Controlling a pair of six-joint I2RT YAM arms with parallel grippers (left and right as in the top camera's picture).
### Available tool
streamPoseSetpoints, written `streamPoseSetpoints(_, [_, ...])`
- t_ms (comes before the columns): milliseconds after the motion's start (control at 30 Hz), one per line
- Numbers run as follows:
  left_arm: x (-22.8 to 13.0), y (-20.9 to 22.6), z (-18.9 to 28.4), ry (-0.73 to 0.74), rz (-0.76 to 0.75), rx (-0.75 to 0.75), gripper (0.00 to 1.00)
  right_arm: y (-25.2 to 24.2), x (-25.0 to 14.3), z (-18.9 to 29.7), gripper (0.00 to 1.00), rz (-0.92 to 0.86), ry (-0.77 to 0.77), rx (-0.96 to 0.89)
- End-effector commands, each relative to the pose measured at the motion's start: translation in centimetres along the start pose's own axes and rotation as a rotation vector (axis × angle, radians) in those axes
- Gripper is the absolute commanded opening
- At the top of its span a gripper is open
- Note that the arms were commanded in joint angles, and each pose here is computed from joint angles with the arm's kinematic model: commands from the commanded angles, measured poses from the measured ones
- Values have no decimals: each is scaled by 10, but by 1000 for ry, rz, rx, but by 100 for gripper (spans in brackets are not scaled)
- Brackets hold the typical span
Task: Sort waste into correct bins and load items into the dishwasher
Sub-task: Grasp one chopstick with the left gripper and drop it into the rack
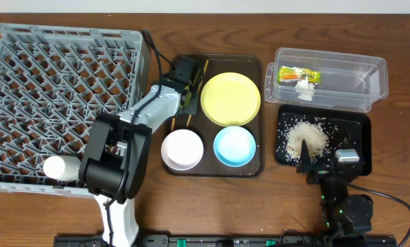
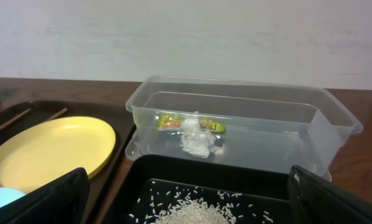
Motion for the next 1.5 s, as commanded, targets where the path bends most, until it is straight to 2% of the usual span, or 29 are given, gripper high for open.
streamPoseSetpoints(0, [-7,7,-15,86,74,-175,7,-1,-1,0,99,7,-1,-5])
streamPoseSetpoints(67, [-4,14,-12,93,113,-250,9,-1,-1,0,99,7,-1,-5])
streamPoseSetpoints(133, [0,20,-7,86,141,-307,22,-1,-1,0,99,7,-1,-5])
streamPoseSetpoints(167, [1,23,-3,80,150,-324,24,-1,-1,0,99,7,-1,-5])
streamPoseSetpoints(333, [11,33,29,9,145,-326,43,-1,-1,0,99,7,-1,-5])
streamPoseSetpoints(467, [17,38,47,-52,135,-276,50,-1,-1,0,99,7,-1,-5])
streamPoseSetpoints(600, [16,44,43,-52,130,-201,50,-1,-1,0,99,7,-1,-5])
streamPoseSetpoints(733, [15,43,27,-39,86,-194,50,-1,-1,0,99,7,-1,-5])
streamPoseSetpoints(1000, [8,30,-1,11,24,-197,43,-1,-1,0,99,7,-1,-5])
streamPoseSetpoints(1233, [2,26,-10,37,-3,-122,42,-1,-1,0,99,7,-1,-5])
streamPoseSetpoints(1333, [1,22,-10,43,-12,-126,32,-1,-1,0,99,7,-1,-5])
streamPoseSetpoints(1467, [-2,17,-9,61,-21,-128,6,-1,-1,0,99,7,-1,-5])
Point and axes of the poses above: each gripper's point midway between its finger pads, its own z axis back along the fingers, its own y axis along the line the jaws close on, x = y × z, the point moved 9 cm from there along z, back along the fingers, and after that the axes turned 1 degree about -z, right-handed, at the moved point
